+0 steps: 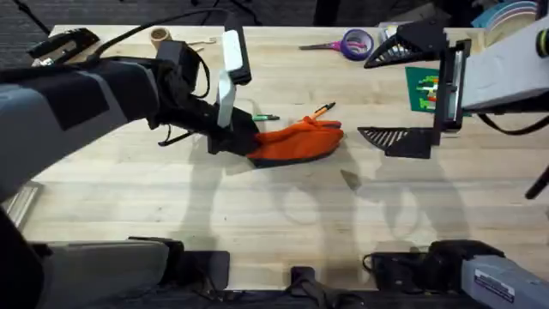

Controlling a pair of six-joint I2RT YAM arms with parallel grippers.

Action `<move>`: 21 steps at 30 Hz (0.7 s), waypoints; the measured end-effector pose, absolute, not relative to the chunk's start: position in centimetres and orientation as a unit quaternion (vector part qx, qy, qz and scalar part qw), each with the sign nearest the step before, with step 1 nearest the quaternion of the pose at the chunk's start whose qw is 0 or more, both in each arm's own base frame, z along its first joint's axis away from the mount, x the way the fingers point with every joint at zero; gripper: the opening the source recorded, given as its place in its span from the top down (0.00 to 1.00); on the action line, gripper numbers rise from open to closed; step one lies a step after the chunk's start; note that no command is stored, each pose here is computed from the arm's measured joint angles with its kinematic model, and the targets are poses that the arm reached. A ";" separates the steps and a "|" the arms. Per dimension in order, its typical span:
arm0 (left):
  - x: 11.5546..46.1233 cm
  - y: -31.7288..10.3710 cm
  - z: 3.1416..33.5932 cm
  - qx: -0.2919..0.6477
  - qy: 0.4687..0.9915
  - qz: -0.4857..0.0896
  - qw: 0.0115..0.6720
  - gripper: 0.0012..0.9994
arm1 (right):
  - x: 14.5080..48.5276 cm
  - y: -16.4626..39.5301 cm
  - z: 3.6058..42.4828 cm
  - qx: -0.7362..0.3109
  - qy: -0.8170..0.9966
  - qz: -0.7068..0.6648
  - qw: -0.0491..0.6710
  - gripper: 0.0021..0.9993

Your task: Unzip the bag, pick up the pens from the table one at a time and place them inside, then zip the bag closed.

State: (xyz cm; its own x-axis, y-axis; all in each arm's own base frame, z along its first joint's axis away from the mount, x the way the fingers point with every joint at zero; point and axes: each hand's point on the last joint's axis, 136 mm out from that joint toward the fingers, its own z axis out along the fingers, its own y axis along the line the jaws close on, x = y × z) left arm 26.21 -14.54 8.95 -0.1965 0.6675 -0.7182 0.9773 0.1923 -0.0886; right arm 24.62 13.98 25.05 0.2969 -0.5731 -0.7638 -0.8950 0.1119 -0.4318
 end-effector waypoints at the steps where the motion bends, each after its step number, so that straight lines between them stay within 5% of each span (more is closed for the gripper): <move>1: 26.2 -14.5 9.0 0.570 0.721 -0.280 0.277 0.96 | 24.6 14.0 25.1 -0.645 0.569 0.167 0.482 0.00; 13: 26.2 -14.5 9.0 0.571 0.721 -0.280 0.277 0.96 | 26.1 13.2 25.0 -0.563 0.658 0.188 0.463 0.00; 21: 26.2 -14.5 9.0 0.570 0.721 -0.280 0.277 0.96 | 27.7 12.3 24.9 -0.391 0.779 0.245 0.424 0.00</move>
State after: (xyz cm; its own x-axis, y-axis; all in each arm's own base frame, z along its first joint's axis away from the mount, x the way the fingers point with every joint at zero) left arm 26.22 -14.54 8.96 -0.1961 0.6675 -0.7183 0.9774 0.1922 -0.0882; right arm 27.72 12.29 24.95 -0.3342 -0.4013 -0.8528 -0.8169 0.5747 0.0497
